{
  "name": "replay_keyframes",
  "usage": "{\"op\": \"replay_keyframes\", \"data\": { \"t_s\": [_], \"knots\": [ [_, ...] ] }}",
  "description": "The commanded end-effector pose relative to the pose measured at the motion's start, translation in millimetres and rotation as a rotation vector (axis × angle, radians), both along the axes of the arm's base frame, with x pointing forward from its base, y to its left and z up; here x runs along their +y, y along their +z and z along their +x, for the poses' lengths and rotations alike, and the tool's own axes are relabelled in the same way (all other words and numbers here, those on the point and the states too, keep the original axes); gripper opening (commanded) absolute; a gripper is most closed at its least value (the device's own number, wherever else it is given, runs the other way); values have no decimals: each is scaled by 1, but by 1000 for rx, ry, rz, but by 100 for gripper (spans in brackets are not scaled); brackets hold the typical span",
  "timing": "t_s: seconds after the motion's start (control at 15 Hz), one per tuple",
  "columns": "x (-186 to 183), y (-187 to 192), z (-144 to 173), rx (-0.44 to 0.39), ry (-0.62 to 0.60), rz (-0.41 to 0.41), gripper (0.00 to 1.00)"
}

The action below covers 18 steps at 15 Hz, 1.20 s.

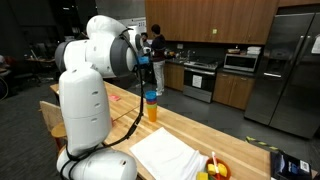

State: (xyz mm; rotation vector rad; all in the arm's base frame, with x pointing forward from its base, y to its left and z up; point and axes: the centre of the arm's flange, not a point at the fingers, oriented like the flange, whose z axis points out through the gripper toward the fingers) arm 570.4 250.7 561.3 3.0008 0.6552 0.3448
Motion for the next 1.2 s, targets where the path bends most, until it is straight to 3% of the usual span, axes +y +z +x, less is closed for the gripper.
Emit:
{"op": "replay_keyframes", "data": {
  "t_s": [0.0,0.4,0.73,0.8,1.13],
  "knots": [
    [-2,0,-2,17,84,21,100],
    [6,9,-20,83,422,173,100],
    [2,5,-33,149,698,253,100],
    [16,2,-20,122,614,235,100],
    [13,1,-23,140,684,250,100]
  ]
}}
